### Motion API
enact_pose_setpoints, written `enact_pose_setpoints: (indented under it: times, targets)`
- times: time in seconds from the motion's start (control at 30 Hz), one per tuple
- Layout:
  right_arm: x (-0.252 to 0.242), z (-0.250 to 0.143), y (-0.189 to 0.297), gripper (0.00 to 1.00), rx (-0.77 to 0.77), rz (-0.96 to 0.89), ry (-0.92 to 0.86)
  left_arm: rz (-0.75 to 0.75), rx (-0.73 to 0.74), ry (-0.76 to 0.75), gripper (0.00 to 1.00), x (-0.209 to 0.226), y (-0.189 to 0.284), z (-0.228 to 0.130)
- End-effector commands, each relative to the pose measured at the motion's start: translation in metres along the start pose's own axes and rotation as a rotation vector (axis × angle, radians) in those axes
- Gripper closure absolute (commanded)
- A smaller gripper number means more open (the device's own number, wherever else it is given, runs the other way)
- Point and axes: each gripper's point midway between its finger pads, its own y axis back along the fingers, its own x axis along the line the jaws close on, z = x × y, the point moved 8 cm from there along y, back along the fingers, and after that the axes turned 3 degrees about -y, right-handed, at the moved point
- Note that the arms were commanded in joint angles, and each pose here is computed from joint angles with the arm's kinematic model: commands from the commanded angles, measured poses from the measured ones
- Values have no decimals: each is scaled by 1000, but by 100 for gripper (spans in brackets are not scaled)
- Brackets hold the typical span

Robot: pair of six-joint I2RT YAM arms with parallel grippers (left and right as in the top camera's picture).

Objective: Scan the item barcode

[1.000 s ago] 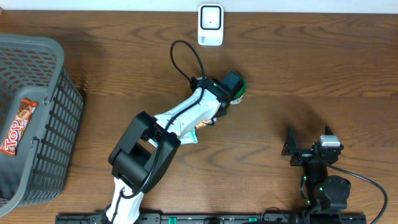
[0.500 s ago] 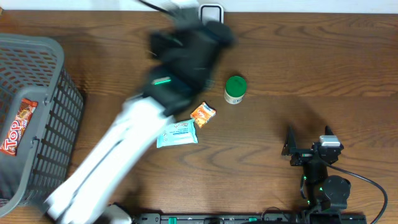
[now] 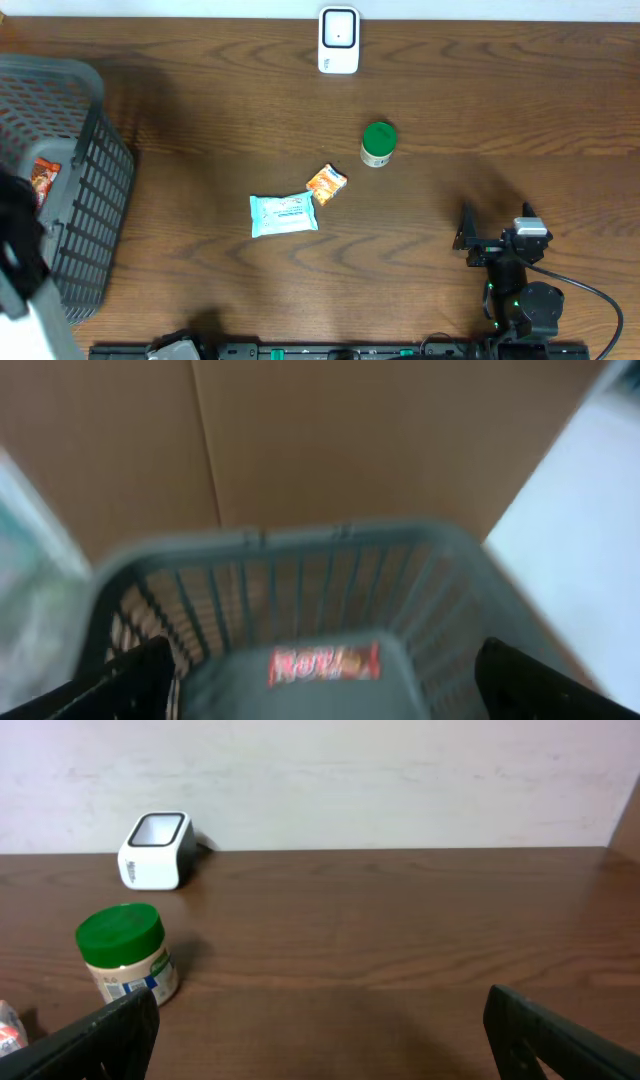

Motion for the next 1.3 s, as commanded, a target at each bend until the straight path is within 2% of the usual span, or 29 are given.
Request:
enact_pose_setpoints:
  times: [0.0,0.13,0.23,0.37,0.43,0.67,0.87,1.27]
  targets:
    - [0,-1,0,1,4,-1,-10,-48,299,56,4,-9,-66,-38]
    - [0,-1,0,1,4,-1,-10,100,466,27,4,3,-128,-73]
    - [0,-1,0,1,4,-1,-10,113,531,-82,4,0,-161,-94]
    - [0,-1,0,1,4,-1,-10,-107,622,-437,4,-27,-201,-124]
    - [0,-1,0,1,4,-1,-10,-174,643,-489,4,-38,-220,-137]
    - [0,-1,0,1,4,-1,-10,-217,661,-633,4,-53,-277,-173]
    - [0,-1,0,1,4,-1,-10,-300,729,-876,4,-55,-306,-211]
    - [0,-1,0,1,4,-1,-10,-327,737,-948,4,-61,-354,-259]
